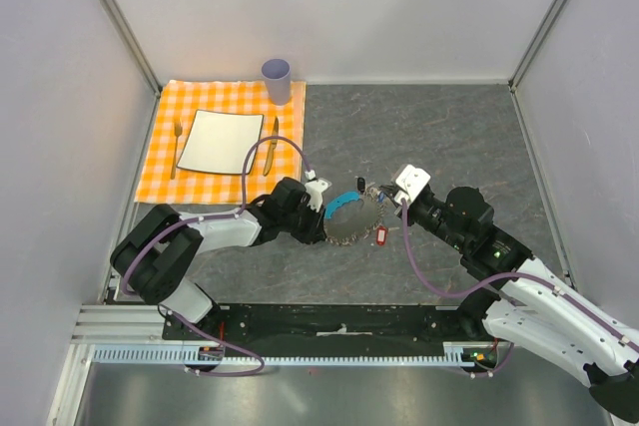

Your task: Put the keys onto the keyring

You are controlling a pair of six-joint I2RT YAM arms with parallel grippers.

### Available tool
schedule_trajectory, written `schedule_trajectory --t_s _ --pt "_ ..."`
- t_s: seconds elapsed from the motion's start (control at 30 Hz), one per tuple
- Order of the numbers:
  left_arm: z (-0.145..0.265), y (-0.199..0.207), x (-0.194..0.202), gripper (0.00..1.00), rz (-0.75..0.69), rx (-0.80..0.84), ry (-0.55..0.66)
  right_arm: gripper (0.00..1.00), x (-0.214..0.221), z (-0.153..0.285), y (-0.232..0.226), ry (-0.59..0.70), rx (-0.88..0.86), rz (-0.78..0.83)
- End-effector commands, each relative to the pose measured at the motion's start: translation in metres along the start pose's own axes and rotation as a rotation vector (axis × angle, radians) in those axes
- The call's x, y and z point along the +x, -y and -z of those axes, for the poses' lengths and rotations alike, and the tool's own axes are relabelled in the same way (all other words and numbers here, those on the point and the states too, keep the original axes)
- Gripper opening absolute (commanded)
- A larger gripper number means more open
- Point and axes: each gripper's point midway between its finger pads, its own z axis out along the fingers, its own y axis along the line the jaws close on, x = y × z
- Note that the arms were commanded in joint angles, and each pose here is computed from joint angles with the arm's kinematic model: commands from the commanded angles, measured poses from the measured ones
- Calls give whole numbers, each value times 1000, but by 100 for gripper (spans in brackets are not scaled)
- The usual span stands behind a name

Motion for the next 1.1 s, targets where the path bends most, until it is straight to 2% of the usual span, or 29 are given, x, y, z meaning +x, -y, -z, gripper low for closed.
schedule_trajectory --t_s 0.0,0.83,1.07 --pt "2 3 7 27 13 0 -6 0 -9 0 -1 38 -4 -5" --pt "6 4 21 27 8 0 -29 0 -9 -1 -2 38 -9 -7" --pt "4 5 22 24 9 9 -32 0 -9 0 -2 38 -9 -7"
